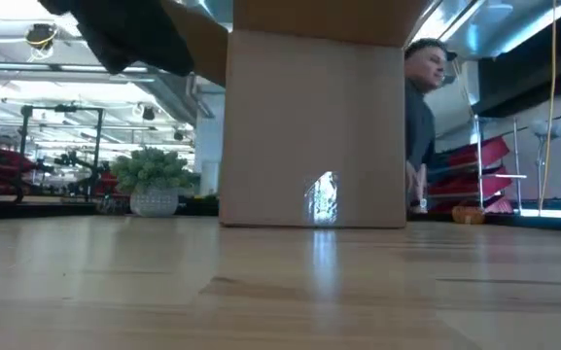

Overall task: Wrap mug
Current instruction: Put the wrapped orange mug into the box

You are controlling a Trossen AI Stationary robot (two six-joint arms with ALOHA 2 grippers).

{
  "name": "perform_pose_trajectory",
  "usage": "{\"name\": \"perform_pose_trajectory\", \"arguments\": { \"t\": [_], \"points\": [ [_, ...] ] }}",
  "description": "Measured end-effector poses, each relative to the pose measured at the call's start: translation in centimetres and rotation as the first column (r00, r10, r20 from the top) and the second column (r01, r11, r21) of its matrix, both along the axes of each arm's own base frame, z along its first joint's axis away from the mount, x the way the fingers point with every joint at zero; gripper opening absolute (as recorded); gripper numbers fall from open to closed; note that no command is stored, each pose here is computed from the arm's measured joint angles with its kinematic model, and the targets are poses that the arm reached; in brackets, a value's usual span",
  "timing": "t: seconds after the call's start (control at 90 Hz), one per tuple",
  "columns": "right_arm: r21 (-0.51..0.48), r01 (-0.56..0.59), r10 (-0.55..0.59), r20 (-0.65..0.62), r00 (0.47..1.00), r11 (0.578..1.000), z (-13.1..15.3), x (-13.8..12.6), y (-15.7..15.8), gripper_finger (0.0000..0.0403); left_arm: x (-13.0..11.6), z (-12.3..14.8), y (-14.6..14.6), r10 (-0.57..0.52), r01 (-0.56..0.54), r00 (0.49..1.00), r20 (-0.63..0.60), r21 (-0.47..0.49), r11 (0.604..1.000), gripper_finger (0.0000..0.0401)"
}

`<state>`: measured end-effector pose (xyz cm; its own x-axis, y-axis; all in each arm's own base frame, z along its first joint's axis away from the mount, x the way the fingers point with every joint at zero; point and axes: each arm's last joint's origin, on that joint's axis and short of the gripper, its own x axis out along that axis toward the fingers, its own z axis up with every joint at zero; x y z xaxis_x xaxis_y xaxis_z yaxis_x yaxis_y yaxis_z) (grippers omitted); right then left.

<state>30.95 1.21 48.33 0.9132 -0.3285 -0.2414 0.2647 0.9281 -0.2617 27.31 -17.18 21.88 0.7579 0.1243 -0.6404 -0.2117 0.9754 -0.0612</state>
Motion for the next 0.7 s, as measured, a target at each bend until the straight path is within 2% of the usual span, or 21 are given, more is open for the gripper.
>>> {"name": "perform_pose_trajectory", "arguments": {
  "t": [0.156, 0.267, 0.344, 0.533, 0.7],
  "points": [
    [0.074, 0.136, -0.127, -0.112, 0.986, 0.988, -2.2, 1.7, -6.9, 0.0007, -0.7, 1.4, 2.3, 0.040, -0.038, 0.998, -0.042, 0.061, 0.997, 0.0000],
    [0.166, 0.161, -0.122, -0.223, 0.967, 0.973, -4.6, 2.5, -10.8, 0.0007, -0.9, 2.1, 3.6, 0.051, -0.044, 0.997, -0.062, 0.100, 0.994, 0.0000],
    [0.194, 0.204, -0.134, -0.322, 0.937, 0.959, -6.6, 3.1, -12.7, 0.0007, -0.9, 2.2, 4.3, 0.053, -0.043, 0.996, -0.078, 0.125, 0.991, 0.0000],
    [0.237, 0.257, -0.117, -0.479, 0.870, 0.937, -11.0, 5.1, -15.2, 0.0007, -0.5, 2.1, 5.4, 0.049, -0.030, 0.992, -0.115, 0.157, 0.987, 0.0000],
    [0.298, 0.251, -0.037, -0.573, 0.818, 0.921, -15.3, 7.6, -16.2, 0.0007, -0.4, 2.1, 5.8, 0.042, -0.021, 0.992, -0.122, 0.172, 0.985, 0.0000]
  ]
}}
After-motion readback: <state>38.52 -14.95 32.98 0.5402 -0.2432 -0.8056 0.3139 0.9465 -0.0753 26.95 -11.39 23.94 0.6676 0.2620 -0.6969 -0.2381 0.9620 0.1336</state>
